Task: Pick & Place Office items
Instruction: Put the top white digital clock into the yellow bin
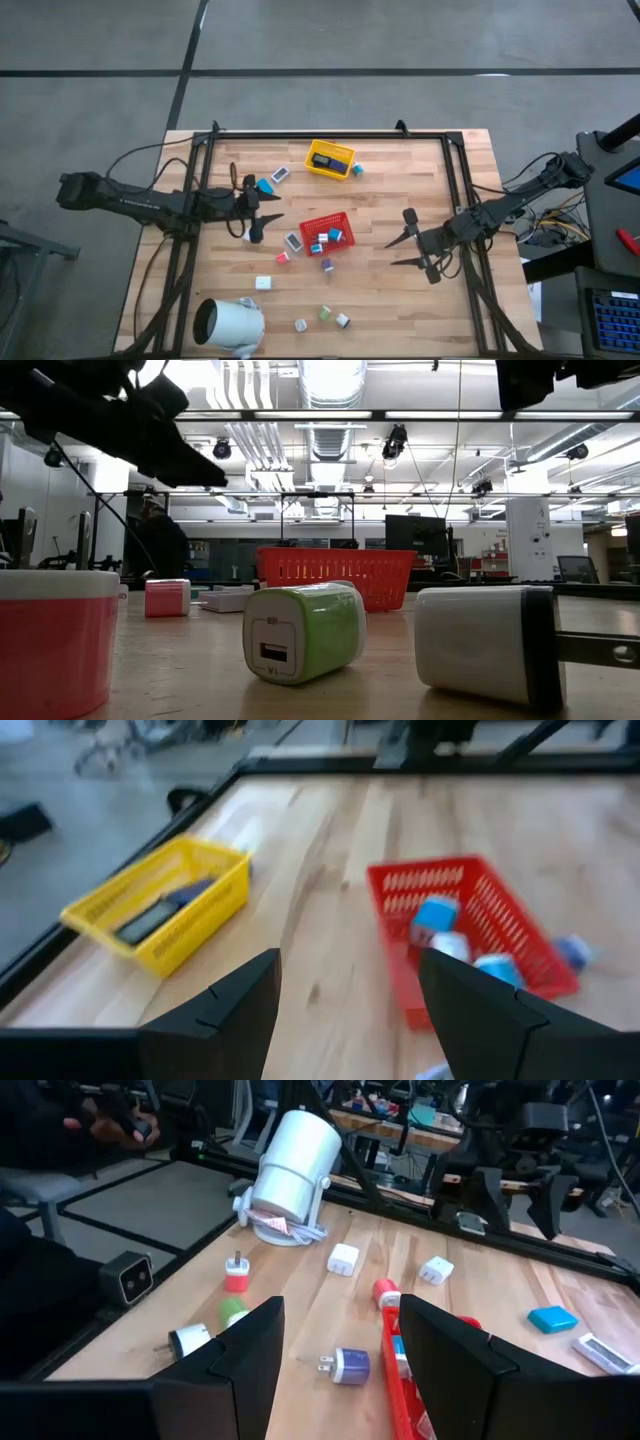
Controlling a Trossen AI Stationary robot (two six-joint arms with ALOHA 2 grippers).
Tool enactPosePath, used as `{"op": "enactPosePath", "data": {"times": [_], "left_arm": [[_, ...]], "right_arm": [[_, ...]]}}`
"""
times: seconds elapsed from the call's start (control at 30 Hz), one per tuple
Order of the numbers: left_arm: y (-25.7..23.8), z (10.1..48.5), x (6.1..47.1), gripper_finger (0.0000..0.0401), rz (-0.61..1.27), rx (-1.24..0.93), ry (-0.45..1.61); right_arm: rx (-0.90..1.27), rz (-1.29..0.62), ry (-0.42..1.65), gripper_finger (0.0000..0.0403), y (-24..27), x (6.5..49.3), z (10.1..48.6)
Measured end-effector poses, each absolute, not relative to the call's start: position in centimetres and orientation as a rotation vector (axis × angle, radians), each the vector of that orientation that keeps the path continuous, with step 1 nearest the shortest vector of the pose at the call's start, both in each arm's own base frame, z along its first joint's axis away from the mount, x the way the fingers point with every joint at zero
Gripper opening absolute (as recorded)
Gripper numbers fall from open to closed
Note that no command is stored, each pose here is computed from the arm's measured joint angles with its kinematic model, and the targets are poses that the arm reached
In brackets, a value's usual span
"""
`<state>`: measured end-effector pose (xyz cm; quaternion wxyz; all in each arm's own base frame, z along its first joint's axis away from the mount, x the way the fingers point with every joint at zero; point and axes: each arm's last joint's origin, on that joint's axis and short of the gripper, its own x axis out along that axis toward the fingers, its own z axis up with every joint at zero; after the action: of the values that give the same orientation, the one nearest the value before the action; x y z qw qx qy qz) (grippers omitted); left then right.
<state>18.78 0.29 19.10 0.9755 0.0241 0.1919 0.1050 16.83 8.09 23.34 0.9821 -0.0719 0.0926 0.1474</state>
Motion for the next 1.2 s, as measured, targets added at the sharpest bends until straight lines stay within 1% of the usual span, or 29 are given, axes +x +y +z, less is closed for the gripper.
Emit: {"op": "enactPosePath", "data": {"times": [0.4,0.6,0.93,1.2], "left_arm": [[2.4,19.8,21.1,0.0239,0.389,-0.041,0.597],[4.0,20.1,23.1,0.0239,0.448,-0.064,0.697],[8.3,19.0,25.9,0.0239,0.566,-0.095,0.904],[12.2,17.8,26.5,0.0239,0.574,-0.234,1.036]], "right_arm": [[-0.168,0.299,0.192,0.0196,8.1,16.8,23.0],[-0.192,0.279,0.201,0.0196,8.0,16.7,22.8],[-0.211,0.277,0.225,0.0196,7.8,16.5,21.7],[-0.208,0.26,0.229,0.0196,7.6,16.1,21.1]]}}
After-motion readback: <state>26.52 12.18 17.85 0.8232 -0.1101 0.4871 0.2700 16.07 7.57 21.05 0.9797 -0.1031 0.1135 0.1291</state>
